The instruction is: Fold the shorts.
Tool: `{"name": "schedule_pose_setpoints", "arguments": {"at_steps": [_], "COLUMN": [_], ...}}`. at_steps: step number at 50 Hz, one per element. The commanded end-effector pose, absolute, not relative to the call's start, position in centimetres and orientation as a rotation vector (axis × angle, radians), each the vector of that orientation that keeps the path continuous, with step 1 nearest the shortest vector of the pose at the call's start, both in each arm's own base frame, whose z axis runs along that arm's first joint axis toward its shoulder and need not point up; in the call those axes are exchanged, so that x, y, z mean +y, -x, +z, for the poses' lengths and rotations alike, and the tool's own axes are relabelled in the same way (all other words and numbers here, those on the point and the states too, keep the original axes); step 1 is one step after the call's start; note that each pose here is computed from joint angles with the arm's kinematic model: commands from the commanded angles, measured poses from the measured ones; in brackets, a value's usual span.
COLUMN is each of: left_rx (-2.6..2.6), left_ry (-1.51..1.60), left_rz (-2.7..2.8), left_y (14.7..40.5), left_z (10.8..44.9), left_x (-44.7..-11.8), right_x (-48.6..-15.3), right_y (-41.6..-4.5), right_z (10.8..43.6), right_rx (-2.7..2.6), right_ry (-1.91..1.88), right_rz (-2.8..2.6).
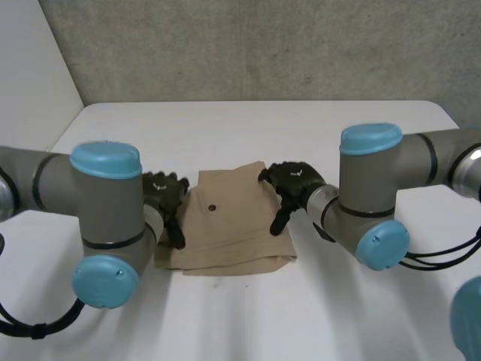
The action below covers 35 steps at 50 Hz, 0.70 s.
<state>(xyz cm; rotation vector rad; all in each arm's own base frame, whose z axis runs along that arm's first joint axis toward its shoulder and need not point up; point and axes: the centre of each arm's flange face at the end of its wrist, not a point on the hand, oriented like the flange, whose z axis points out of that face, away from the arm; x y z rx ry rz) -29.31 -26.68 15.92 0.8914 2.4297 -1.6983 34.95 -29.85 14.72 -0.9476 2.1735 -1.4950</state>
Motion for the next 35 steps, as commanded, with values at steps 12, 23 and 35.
{"name": "schedule_pose_setpoints", "arguments": {"at_steps": [12,23,35], "left_rx": [2.078,2.369,2.356], "left_ry": [-0.409,-0.421,-0.427], "left_rz": [-2.396,-2.195,-2.229], "left_y": [23.7,22.7,22.7], "left_z": [35.7,33.9,34.5], "left_x": [-25.9,-23.6,-22.6], "right_x": [-28.9,-26.7,-26.5], "right_y": [-27.0,-24.4,-24.3], "right_z": [33.8,34.6,34.4], "right_rx": [1.980,2.049,2.060], "right_ry": [0.468,0.459,0.464], "right_rz": [-2.160,-2.152,-2.144]}}
